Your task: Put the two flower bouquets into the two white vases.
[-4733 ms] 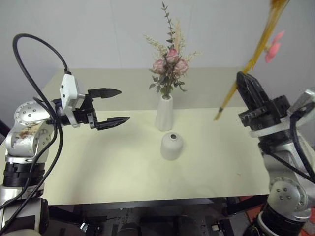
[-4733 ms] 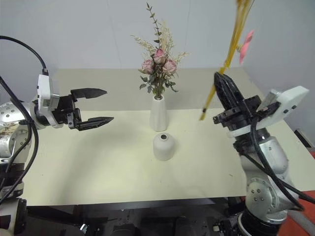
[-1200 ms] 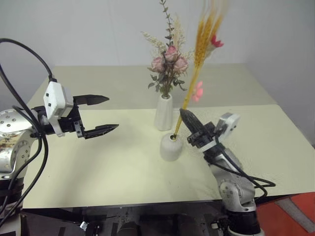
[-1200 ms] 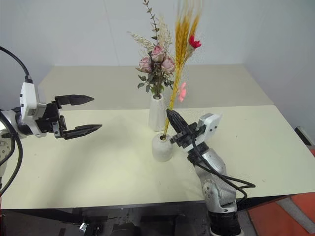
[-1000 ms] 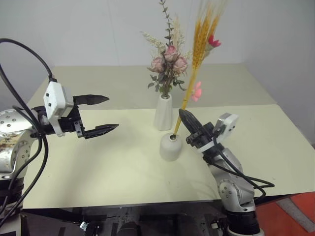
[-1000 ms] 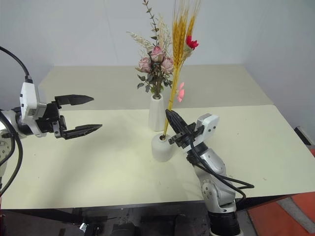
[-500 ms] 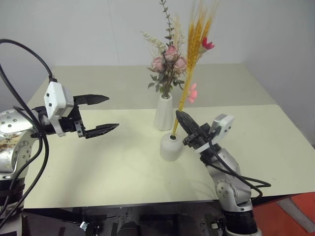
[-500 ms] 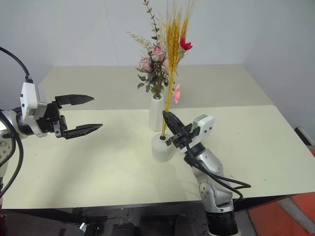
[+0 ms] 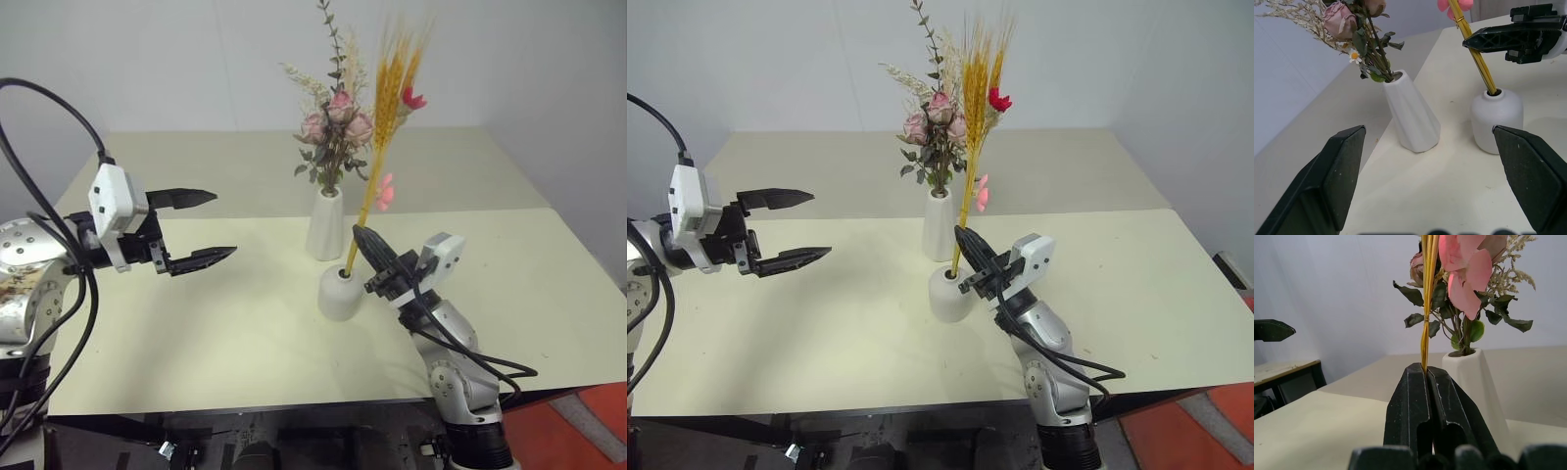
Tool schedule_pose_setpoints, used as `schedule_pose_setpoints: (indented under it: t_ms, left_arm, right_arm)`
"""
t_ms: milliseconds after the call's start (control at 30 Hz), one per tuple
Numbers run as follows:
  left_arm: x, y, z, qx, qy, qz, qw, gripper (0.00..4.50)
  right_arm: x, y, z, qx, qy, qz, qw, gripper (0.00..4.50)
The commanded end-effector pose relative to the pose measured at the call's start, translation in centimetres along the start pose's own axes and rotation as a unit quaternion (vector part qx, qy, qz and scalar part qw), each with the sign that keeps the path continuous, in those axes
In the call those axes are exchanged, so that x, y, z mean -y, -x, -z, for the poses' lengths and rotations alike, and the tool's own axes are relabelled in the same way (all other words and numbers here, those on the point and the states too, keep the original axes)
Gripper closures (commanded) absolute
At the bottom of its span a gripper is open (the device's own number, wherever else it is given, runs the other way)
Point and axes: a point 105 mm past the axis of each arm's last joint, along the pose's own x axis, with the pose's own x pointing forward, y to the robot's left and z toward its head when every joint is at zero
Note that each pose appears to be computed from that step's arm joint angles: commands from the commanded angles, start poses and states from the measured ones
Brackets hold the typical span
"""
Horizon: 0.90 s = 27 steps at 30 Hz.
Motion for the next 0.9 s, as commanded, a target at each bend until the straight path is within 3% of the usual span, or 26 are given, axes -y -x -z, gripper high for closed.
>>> schedule_pose_setpoints:
  t_ms: [33, 100, 200, 367, 567, 767, 900]
  left_arm:
    - [-0.1, 0.1, -0.9, 0.014, -0.023, -0.001, 1.000, 0.00]
    - [-0.1, 0.1, -0.9, 0.014, -0.023, -0.001, 1.000, 0.00]
    - [-0.1, 0.1, -0.9, 0.014, -0.024, -0.001, 1.000, 0.00]
    - [-0.2, 0.0, -0.8, 0.016, -0.024, -0.001, 1.000, 0.00]
    - [-0.2, -0.2, -0.8, 0.018, -0.025, 0.001, 1.000, 0.00]
    - [0.0, 0.4, -0.8, 0.018, -0.014, 0.010, 1.000, 0.00]
    - [0.4, 1.4, -0.7, 0.015, 0.003, 0.020, 1.000, 0.00]
  right_arm:
    - [-0.4, -0.1, -1.1, 0.028, 0.007, -0.012, 1.000, 4.44]
    - [-0.9, 0.0, -1.1, 0.027, -0.001, -0.026, 0.999, 4.44]
    - [-2.1, 0.3, -1.6, 0.033, -0.025, -0.066, 0.997, 3.72]
    - [-2.7, 1.2, -1.3, 0.019, -0.013, -0.082, 0.996, 2.00]
    - [-1.6, 3.4, -0.2, -0.052, 0.020, -0.062, 0.996, 0.01]
    - [1.9, 9.4, -3.2, -0.145, 0.085, -0.054, 0.984, 0.01]
    - [5.2, 13.8, -8.0, -0.225, 0.150, -0.056, 0.961, 0.01]
